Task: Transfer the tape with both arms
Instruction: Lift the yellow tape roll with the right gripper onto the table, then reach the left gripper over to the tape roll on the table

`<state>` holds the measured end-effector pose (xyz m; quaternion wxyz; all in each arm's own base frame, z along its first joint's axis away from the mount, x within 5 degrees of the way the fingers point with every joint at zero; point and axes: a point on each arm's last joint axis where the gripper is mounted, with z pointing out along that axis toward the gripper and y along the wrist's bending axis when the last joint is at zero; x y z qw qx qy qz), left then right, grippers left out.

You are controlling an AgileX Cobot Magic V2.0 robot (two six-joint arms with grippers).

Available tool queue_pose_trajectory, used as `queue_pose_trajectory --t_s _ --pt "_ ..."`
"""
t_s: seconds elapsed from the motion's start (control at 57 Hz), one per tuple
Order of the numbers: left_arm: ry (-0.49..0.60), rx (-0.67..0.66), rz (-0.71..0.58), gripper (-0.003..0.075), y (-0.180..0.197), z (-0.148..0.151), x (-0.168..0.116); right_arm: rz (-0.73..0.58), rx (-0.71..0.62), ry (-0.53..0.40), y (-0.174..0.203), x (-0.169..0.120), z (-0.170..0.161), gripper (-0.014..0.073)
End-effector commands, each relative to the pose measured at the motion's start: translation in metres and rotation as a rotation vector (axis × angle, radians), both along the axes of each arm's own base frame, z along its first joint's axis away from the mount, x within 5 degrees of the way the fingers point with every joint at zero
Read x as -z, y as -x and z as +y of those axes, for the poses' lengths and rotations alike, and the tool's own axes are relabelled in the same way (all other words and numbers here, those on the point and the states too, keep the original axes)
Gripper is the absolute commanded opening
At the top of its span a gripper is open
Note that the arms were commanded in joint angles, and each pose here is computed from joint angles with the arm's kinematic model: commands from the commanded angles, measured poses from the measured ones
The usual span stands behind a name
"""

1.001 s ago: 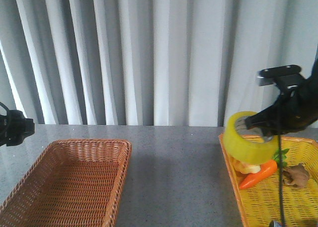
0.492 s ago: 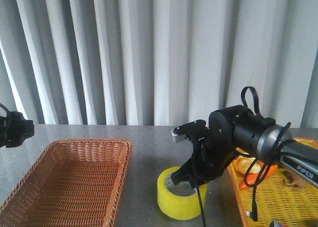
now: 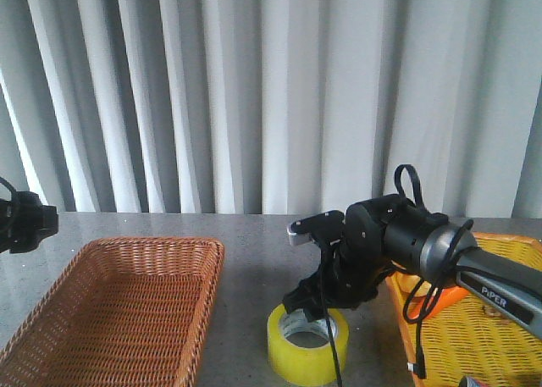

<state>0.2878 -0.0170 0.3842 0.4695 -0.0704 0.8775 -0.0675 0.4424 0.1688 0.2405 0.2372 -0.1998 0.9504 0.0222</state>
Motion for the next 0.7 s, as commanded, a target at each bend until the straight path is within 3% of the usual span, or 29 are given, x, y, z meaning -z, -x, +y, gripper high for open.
queue_pose_trajectory --t_s 0.0,0.176,0.298,0.492,0.685 --pt "0.013 0.005 -0.117 0.0534 0.003 -0.001 -0.022 -0.219 0.015 -0.087 0.005 -0.075 -0.005 0.0494" --pt "0.013 0.005 -0.115 0.0534 0.003 -0.001 -0.022 -0.403 0.014 -0.066 0.024 -0.140 -0.019 0.0463" --pt "0.012 0.005 -0.090 0.0534 0.004 -0.001 -0.019 -0.497 0.059 0.000 0.043 -0.177 -0.041 0.0372" --pt "0.012 0.018 -0.108 0.0534 0.004 -0.005 -0.021 -0.513 0.217 -0.018 0.062 -0.209 -0.100 0.0181" --pt "-0.047 0.144 -0.163 0.0534 0.005 -0.030 -0.025 -0.473 0.346 -0.085 0.080 -0.222 -0.166 -0.0015"
